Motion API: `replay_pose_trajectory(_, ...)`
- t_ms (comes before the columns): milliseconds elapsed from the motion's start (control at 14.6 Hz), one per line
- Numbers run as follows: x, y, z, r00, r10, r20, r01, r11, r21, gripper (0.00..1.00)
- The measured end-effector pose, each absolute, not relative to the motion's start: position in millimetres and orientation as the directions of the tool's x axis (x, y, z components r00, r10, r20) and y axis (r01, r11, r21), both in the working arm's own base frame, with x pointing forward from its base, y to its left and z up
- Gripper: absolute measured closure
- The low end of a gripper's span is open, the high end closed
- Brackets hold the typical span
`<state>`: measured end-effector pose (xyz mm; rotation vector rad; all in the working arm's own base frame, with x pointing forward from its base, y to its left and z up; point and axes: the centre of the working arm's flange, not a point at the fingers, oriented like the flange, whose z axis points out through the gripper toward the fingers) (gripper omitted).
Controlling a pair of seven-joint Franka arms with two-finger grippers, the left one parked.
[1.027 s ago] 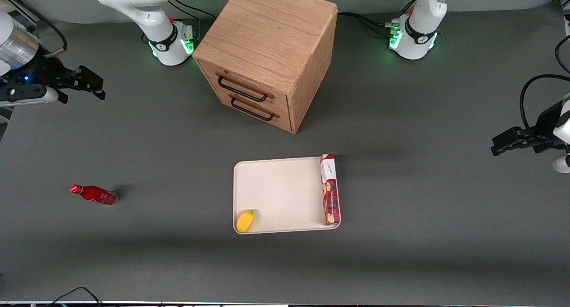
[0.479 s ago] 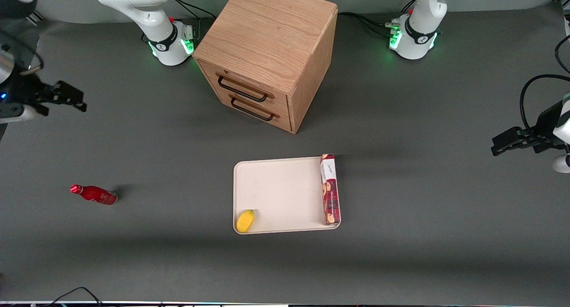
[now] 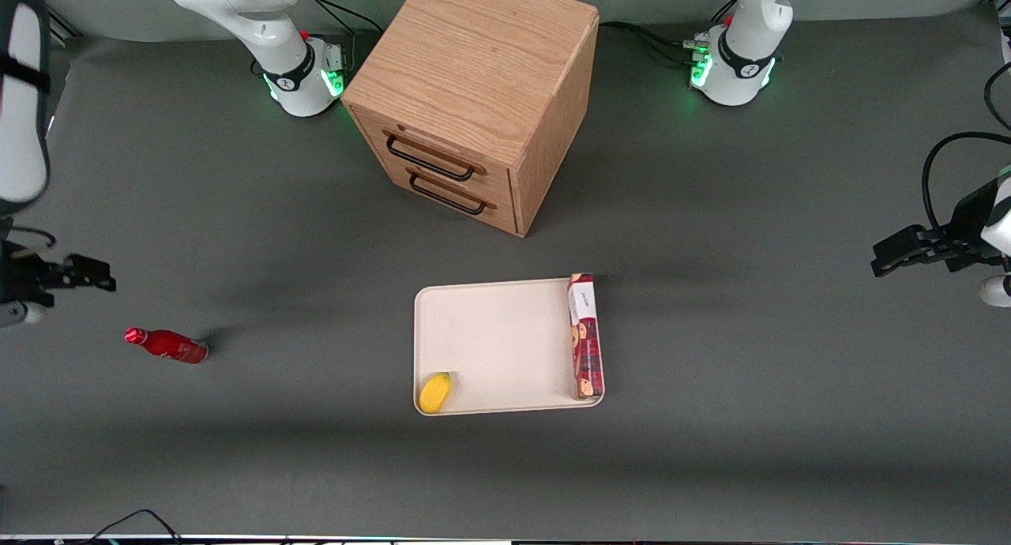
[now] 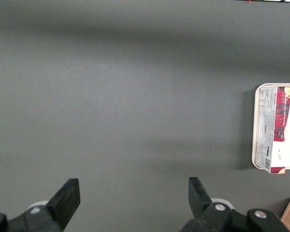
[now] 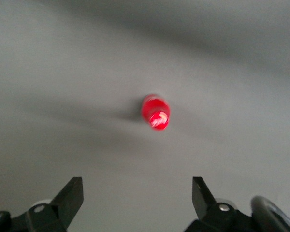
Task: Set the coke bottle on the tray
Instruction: 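Close the right gripper around the bottle's neck and lift it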
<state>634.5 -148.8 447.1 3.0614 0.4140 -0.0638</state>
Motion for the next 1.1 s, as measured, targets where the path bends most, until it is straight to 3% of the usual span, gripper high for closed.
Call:
replay_pose_trajectory(274,651,-166,364,0.957,0.289,-0.034,0.291,-0.954,0.074,0.00)
replay_pose_trajectory(616,647,-167,337,0.960,0.281,0.006,0.280,-0.957,0.080,0.03)
replay_pose_trajectory(753,647,-165,337,0.959,0.282,0.005,0.281,-0.957,0.078,0.19)
replay_pose_trajectory(1027,643,-165,329,0.960,0.279,-0.008,0.279,-0.958,0.068,0.63)
replay_pose_trajectory(1096,642,-164,330,0.960,0.278,-0.006,0.278,-0.958,0.065,0.68)
